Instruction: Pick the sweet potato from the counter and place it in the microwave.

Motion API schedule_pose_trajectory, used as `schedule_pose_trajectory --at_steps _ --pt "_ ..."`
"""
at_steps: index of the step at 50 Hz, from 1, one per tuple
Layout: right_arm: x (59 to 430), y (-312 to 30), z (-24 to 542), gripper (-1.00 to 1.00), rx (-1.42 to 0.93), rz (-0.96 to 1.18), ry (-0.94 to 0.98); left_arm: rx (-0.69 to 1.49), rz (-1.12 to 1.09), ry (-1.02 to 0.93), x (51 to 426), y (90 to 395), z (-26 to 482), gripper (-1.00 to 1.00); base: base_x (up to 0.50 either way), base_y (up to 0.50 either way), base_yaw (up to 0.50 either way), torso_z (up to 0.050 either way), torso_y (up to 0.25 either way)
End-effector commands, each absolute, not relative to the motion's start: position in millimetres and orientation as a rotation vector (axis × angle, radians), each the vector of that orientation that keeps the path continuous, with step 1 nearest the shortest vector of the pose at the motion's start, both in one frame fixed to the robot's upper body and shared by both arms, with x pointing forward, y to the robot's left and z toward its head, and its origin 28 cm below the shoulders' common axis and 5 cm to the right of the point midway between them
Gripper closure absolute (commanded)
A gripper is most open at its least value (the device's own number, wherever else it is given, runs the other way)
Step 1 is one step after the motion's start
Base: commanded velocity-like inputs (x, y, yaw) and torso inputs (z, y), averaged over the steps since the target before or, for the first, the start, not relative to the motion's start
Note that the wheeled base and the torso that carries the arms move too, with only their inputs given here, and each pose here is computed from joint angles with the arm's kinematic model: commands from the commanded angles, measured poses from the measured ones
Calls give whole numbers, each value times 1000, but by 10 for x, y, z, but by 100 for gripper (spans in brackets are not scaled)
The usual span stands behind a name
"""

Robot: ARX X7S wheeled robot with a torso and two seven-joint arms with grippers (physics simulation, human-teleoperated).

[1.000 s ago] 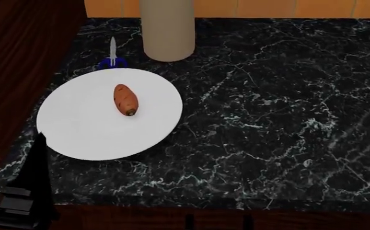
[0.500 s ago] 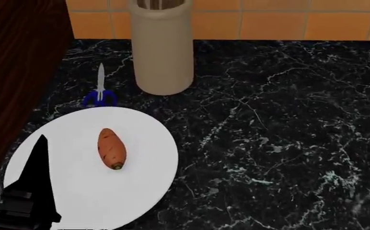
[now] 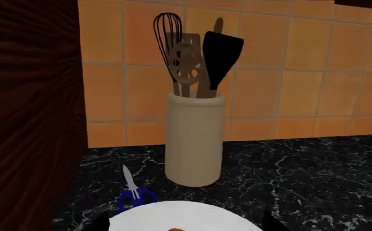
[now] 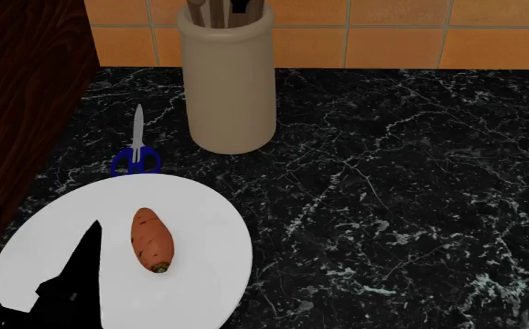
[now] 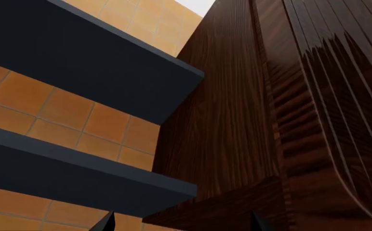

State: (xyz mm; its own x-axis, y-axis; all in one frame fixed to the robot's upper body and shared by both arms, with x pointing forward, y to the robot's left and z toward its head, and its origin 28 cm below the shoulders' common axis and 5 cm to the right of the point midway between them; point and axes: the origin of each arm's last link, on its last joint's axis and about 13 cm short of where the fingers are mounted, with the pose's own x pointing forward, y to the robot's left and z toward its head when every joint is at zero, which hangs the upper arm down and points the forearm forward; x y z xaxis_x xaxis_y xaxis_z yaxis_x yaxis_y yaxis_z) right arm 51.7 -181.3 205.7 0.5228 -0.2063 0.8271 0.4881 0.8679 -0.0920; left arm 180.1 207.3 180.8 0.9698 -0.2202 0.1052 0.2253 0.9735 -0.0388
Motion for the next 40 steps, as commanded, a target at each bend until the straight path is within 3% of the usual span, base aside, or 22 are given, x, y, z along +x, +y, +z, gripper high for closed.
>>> schedule_pose_trajectory --at_steps 1,19,40 --pt "479 -1778 2028 -100 -321 -422 -933 45 -343 93 1790 2047 1971 -100 0 0 0 0 0" --pt "537 -1732 1998 -100 -290 -390 -916 -32 -349 426 2060 1983 2169 -100 0 0 0 0 0" --pt "580 -1718 1986 -100 -292 -373 -900 -17 -310 483 2531 1843 2090 -100 0 0 0 0 0"
